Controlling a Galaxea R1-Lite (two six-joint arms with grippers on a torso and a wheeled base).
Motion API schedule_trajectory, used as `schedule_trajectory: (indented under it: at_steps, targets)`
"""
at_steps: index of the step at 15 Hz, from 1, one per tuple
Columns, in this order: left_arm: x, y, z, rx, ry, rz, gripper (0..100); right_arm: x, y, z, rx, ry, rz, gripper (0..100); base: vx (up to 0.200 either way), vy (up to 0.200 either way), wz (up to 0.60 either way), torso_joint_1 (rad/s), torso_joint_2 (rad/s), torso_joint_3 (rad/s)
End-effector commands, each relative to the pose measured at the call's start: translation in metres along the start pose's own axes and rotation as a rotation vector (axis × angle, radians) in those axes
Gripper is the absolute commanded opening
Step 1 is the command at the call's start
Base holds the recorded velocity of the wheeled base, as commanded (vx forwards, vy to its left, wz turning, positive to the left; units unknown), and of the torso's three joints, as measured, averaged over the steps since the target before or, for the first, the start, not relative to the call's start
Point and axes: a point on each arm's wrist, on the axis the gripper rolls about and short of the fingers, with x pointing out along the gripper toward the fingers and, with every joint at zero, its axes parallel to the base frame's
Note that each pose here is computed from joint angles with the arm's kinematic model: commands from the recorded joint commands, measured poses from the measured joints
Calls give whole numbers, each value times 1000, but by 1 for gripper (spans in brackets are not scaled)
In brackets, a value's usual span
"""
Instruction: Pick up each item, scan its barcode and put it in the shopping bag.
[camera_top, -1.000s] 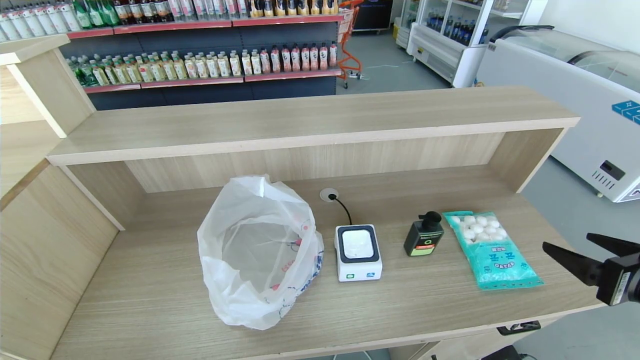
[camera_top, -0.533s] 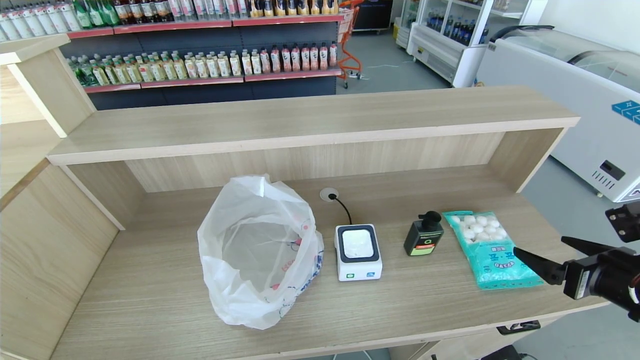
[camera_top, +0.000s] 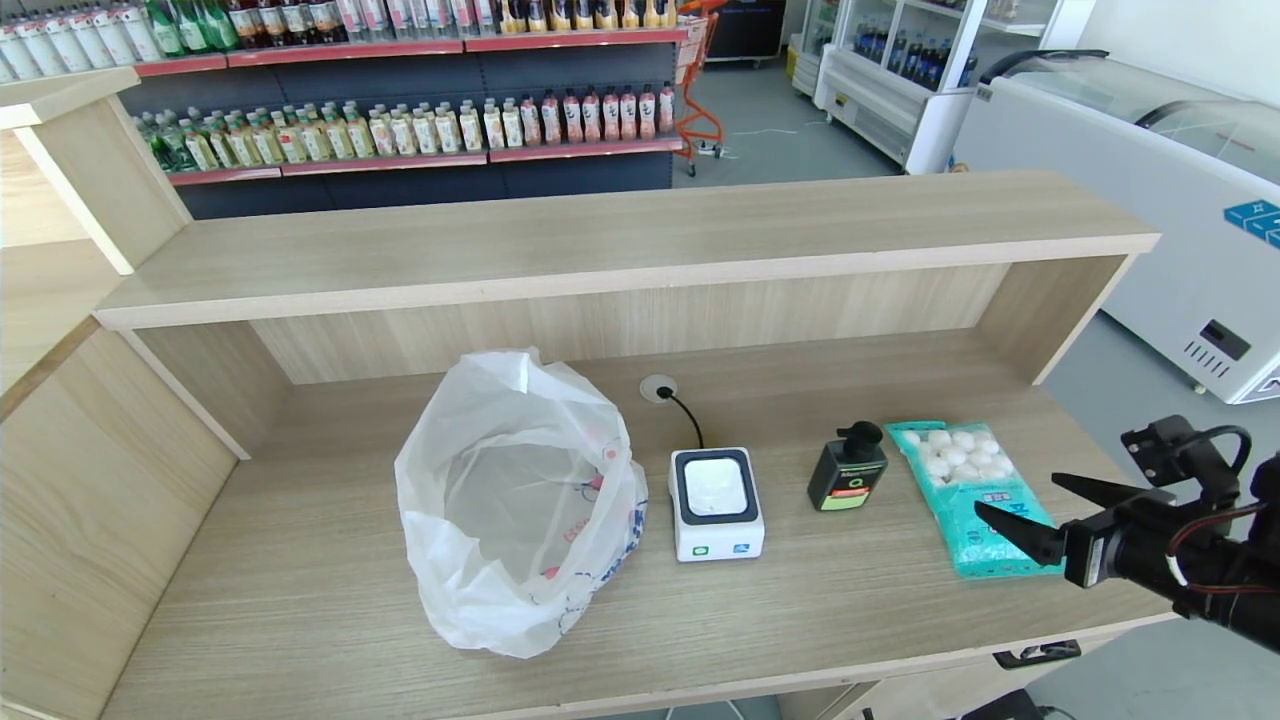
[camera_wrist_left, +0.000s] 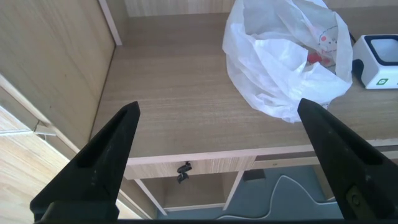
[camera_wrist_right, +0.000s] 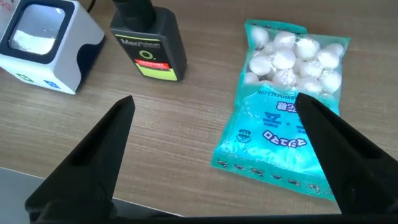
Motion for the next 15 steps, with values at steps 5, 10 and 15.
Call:
schedule_trajectory:
  at_steps: [5,10,15]
  targets:
    - [0,0,0,0,0,1,100,49,6,-6,-15,16,110,100,0,0,0,0,0,0]
    - [0,0,0,0,0,1,100,77,7,-8,-21,-4,186,100,0,0,0,0,0,0]
    - [0,0,0,0,0,1,100,99,17,-14,-24,2,253,100,0,0,0,0,0,0]
